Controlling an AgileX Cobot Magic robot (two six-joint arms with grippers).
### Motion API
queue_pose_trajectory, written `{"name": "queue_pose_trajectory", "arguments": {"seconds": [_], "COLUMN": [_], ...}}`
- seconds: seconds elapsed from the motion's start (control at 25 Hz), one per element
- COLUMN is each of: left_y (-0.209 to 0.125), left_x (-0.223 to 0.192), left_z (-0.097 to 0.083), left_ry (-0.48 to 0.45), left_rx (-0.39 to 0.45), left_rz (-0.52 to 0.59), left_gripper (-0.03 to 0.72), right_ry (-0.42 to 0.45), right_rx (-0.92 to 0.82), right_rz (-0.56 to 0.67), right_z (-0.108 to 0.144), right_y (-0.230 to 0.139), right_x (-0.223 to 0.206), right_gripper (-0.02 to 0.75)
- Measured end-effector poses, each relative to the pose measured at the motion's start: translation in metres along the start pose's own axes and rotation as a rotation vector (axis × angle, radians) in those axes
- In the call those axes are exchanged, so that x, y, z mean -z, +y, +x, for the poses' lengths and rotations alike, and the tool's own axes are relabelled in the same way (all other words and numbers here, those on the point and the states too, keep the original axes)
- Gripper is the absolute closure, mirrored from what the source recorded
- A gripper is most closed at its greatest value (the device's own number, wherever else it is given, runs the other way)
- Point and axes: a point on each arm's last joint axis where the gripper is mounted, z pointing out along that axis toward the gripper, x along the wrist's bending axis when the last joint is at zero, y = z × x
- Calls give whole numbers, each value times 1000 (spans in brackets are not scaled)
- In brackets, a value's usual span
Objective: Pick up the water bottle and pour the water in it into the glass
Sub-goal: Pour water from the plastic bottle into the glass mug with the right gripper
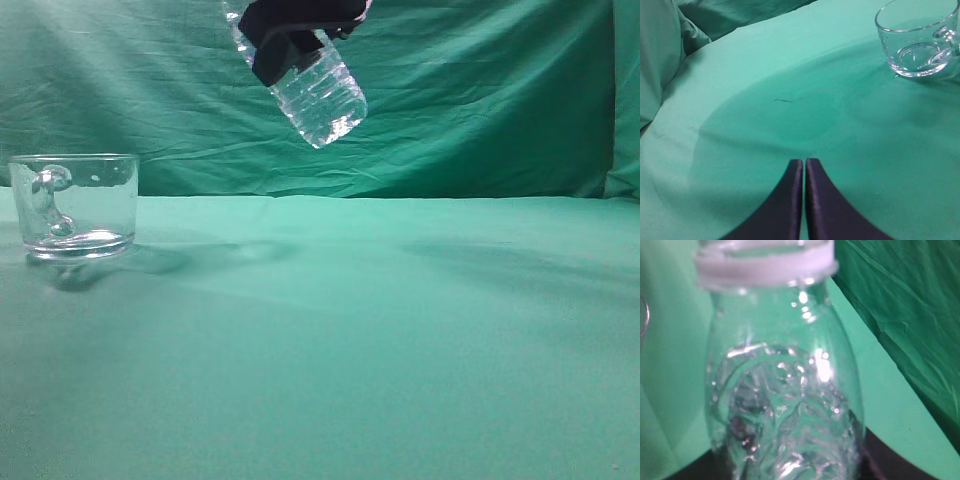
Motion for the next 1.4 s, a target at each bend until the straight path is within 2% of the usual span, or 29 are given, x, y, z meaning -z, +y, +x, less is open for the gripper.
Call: {"name": "queue_pose_trajectory", "arguments": {"seconds": [0.48, 0.8, 1.12, 1.4], "left_y": [0, 0, 0, 0], "left_x": [0, 0, 0, 0], "left_z": [0, 0, 0, 0], "left_ry": [0, 0, 0, 0], "left_rx": [0, 0, 0, 0], "left_rz": [0, 0, 0, 0], "left_gripper": [688, 688, 688, 688], "right_ry": [-34, -22, -40, -49], "right_rx": [219, 378, 601, 692], "right_rz": [-33, -21, -48, -65], "right_z": [28, 43, 45, 45], "right_y": [35, 23, 22, 24], "right_x": [-48, -68, -73, -73], "right_gripper": [405, 405, 405, 405]}}
